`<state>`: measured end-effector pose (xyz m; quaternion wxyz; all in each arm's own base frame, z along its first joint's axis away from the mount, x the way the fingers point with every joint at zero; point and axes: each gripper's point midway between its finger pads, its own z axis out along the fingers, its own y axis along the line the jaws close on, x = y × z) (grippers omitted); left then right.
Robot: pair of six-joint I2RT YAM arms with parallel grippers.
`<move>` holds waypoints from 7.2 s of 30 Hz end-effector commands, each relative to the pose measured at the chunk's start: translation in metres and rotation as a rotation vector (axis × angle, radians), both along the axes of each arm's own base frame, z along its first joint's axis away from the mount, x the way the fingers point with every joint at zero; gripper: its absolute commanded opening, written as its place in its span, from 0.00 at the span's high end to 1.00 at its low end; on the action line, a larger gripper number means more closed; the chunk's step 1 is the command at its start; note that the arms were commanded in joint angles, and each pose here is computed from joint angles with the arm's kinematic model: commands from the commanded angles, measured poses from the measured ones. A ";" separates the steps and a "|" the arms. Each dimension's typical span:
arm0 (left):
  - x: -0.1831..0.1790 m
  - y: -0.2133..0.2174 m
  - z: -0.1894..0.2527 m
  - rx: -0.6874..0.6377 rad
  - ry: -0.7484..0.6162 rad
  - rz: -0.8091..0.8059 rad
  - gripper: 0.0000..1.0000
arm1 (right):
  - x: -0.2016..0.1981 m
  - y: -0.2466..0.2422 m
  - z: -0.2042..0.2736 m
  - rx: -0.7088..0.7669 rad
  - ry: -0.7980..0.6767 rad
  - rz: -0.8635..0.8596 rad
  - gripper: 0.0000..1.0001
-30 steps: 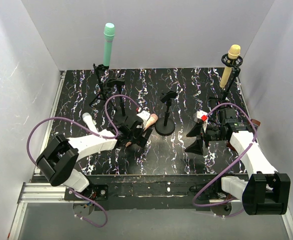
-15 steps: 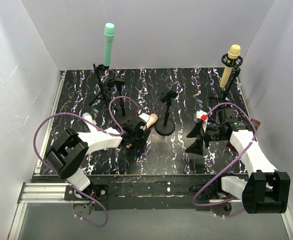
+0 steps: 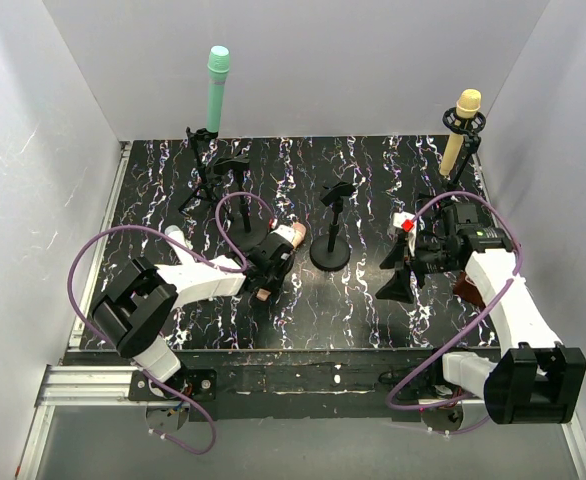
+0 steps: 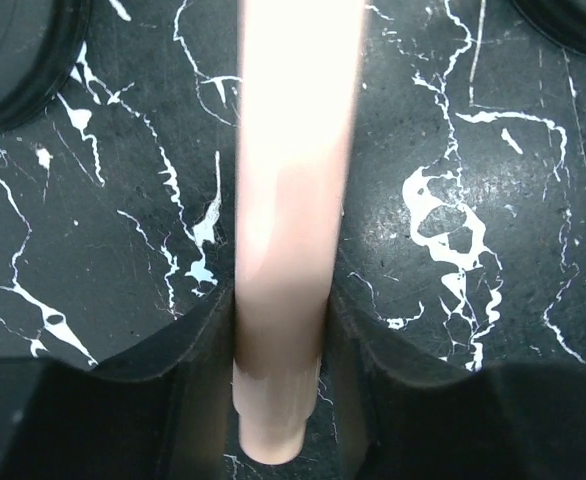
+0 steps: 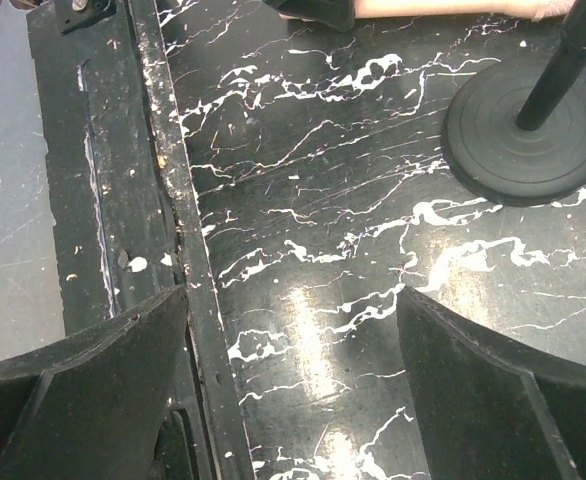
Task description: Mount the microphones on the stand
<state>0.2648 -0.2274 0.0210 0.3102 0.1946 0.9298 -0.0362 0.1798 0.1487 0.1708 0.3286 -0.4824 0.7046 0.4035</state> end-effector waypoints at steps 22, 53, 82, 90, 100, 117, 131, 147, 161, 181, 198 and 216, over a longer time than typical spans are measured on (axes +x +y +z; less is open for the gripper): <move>-0.057 -0.017 0.153 -0.581 -0.191 -0.109 1.00 | -0.023 0.004 0.040 0.055 -0.041 0.008 0.08; -0.026 -0.154 0.403 -1.264 -0.624 -0.480 1.00 | 0.009 0.051 0.200 0.379 0.072 0.006 0.12; -0.016 -0.194 0.391 -1.303 -0.693 -0.236 1.00 | 0.059 0.065 0.225 0.522 0.364 -0.244 0.42; -0.023 -0.202 0.390 -1.338 -0.648 -0.276 0.98 | 0.057 0.065 0.228 0.526 0.315 -0.211 0.96; -0.066 -0.151 0.404 -1.286 -0.606 -0.417 0.02 | 0.032 0.057 0.200 0.415 0.124 -0.045 0.99; -0.034 -0.175 0.410 -1.335 -0.305 -0.615 0.13 | 0.005 0.059 0.181 0.396 0.098 0.081 0.99; -0.034 -0.203 0.409 -1.386 -0.308 -0.652 0.30 | 0.007 0.062 0.174 0.398 0.147 0.079 0.99; -0.023 -0.186 0.423 -1.403 -0.455 -0.550 1.00 | 0.006 0.063 0.167 0.401 0.158 0.071 0.41; -0.020 -0.165 0.429 -1.444 -0.567 -0.478 1.00 | 0.006 0.065 0.160 0.441 0.275 0.072 0.39; -0.020 -0.088 0.314 -0.657 -0.545 -0.767 0.02 | 0.051 0.016 0.163 0.150 -0.146 -0.092 0.99; 0.048 -0.090 0.288 -0.564 -0.708 -1.090 0.02 | 0.059 0.018 0.138 0.142 -0.336 0.082 0.99; 0.087 -0.139 0.274 -0.718 -0.605 -1.215 0.06 | 0.053 0.021 0.134 0.190 -0.311 0.095 0.99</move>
